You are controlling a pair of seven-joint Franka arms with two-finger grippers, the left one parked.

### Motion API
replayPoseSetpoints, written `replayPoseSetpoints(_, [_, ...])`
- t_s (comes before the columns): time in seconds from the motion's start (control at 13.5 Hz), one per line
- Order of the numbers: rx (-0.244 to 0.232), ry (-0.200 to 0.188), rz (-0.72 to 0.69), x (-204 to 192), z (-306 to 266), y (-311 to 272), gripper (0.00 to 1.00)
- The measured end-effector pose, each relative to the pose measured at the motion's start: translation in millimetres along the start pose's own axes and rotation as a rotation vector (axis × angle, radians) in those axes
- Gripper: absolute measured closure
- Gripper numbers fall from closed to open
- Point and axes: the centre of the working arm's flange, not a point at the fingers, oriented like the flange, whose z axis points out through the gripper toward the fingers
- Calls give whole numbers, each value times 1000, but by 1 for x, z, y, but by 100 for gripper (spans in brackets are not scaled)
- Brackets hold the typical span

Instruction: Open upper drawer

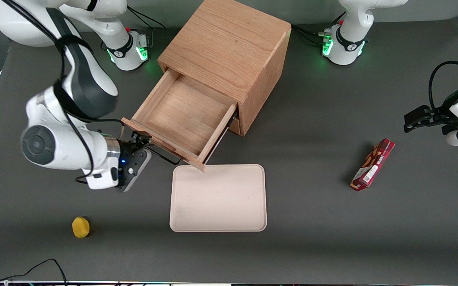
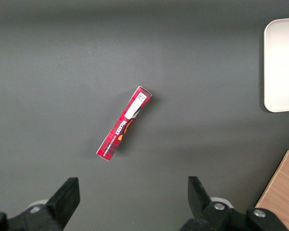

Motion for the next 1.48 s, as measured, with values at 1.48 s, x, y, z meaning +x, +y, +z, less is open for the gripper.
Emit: replayPoseSetpoints(1.48, [-205,81,906,-214,-110,-30,0])
